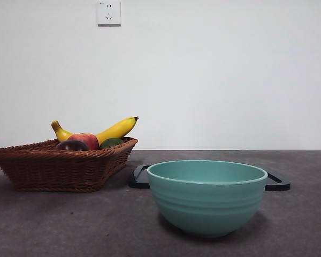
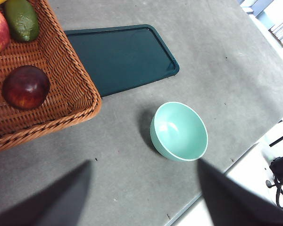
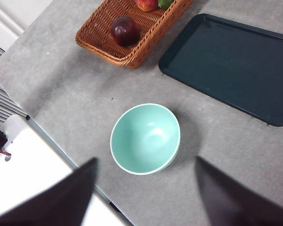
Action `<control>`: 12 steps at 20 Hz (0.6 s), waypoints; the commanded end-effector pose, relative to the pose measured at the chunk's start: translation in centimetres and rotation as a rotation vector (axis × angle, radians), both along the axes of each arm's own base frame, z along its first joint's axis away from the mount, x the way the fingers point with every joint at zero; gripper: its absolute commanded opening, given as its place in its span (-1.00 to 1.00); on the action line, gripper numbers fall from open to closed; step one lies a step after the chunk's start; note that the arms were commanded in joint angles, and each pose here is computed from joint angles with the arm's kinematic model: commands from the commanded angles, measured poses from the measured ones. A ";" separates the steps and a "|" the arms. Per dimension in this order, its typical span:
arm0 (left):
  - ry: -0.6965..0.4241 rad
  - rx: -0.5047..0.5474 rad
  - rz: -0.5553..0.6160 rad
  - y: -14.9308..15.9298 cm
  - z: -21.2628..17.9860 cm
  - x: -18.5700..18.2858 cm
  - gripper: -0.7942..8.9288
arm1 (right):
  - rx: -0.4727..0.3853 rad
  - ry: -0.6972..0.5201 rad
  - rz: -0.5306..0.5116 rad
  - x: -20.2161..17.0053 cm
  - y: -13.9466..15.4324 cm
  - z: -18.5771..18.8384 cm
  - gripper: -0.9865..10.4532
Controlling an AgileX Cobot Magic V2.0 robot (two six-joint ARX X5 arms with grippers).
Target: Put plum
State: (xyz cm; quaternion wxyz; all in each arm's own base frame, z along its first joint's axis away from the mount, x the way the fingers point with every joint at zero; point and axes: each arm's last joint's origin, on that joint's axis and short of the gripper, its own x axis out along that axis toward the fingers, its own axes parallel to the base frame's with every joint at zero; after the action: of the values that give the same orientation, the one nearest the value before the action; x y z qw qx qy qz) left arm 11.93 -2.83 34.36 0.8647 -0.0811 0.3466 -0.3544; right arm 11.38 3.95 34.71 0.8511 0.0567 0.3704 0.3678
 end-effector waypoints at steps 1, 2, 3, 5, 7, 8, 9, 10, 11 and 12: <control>-0.026 0.002 -0.012 0.0 0.5 0.1 0.01 | 0.002 -0.023 0.009 0.1 0.1 0.5 -0.18; -0.026 0.002 -0.012 0.0 0.5 0.1 0.02 | 0.003 -0.022 0.008 0.1 0.1 0.5 -0.18; -0.026 0.002 -0.012 0.0 0.5 0.1 0.06 | 0.004 -0.021 0.007 0.1 0.1 0.5 -0.18; -0.028 0.002 -0.011 0.0 0.5 0.2 0.12 | 0.004 -0.021 0.007 0.1 0.1 0.5 -0.15; -0.029 0.008 -0.005 0.0 0.5 0.2 0.12 | 0.004 -0.021 0.007 0.1 0.1 0.5 -0.15; -0.027 0.019 0.006 0.0 0.4 0.3 0.12 | 0.004 -0.021 0.007 0.1 0.1 0.5 -0.15; -0.025 0.032 0.020 0.0 0.4 0.5 0.12 | 0.004 -0.021 0.007 0.1 0.1 0.5 -0.15; -0.028 0.043 0.033 0.0 0.4 0.7 0.12 | 0.004 -0.021 0.007 0.1 0.1 0.5 -0.15; -0.037 0.052 0.043 0.0 0.4 1.0 0.12 | 0.004 -0.021 0.007 0.1 0.1 0.5 -0.15; -0.048 0.056 0.051 0.0 0.4 1.4 0.12 | 0.004 -0.021 0.007 0.1 0.1 0.5 -0.15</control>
State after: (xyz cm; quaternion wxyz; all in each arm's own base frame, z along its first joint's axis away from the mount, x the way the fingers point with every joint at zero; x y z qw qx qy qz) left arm 13.16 -2.80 34.24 0.8797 -0.0637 0.3442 -0.3220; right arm 11.38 3.95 34.71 0.8511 0.0567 0.3704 0.3678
